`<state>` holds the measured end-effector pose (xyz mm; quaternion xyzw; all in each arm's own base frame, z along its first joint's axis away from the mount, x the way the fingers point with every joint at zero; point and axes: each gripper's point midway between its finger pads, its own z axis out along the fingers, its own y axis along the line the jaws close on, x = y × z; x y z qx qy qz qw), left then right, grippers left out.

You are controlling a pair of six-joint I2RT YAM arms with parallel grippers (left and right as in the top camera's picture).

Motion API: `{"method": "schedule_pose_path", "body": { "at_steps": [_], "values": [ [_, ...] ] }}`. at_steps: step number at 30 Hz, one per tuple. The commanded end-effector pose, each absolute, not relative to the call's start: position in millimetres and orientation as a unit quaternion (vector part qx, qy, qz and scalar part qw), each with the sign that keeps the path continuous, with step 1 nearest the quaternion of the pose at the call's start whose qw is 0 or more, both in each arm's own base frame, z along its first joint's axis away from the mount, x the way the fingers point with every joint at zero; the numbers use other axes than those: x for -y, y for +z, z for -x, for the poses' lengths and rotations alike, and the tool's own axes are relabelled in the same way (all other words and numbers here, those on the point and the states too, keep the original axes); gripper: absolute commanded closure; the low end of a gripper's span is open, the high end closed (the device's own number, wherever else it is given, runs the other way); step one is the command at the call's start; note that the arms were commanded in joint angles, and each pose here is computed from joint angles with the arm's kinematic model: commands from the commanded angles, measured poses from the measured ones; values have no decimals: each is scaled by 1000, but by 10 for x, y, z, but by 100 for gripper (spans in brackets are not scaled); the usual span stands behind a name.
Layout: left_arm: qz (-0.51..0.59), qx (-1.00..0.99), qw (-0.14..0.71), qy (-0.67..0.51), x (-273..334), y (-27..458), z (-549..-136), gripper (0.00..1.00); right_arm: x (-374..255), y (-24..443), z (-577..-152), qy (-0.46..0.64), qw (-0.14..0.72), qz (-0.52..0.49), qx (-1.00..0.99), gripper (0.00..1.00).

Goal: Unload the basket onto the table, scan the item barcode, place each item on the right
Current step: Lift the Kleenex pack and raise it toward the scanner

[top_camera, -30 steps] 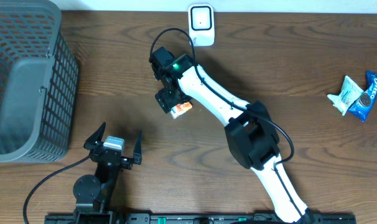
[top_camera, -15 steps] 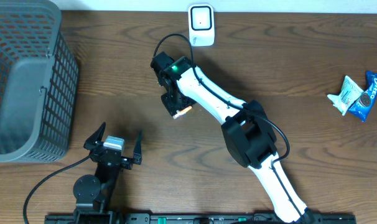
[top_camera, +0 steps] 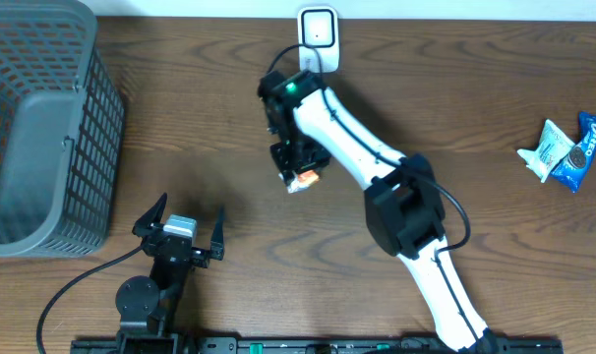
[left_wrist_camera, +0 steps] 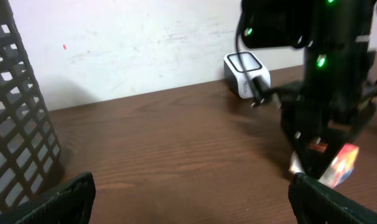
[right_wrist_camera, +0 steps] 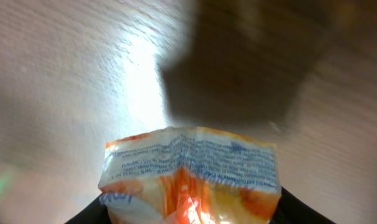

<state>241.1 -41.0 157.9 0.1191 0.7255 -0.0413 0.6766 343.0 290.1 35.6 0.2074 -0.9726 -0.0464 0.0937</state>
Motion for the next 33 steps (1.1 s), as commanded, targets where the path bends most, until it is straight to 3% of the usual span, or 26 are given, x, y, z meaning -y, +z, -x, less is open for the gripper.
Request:
{"method": "schedule_pose_path", "body": {
  "at_steps": [1, 12, 18, 29, 33],
  "values": [
    [-125, -740, 658, -54, 449, 1431, -2396, 2, -2781, 480, -3517, -67, 107, -173, 977, 50],
    [-125, -740, 658, -54, 449, 1431, -2396, 2, -2480, 608, -3312, -86, 194, -120, 970, 50],
    [-125, -740, 658, -54, 449, 1431, -2396, 2, -2712, 694, -3183, -147, 221, -112, 958, 50],
    [-125, -740, 659, -54, 449, 1432, -2396, 2, -2836, 728, -3106, -165, 230, -113, 952, 51],
    [-125, -740, 658, -54, 449, 1431, -2396, 2, -2808, 683, -3178, -153, 213, -119, 958, 58]
  ]
}}
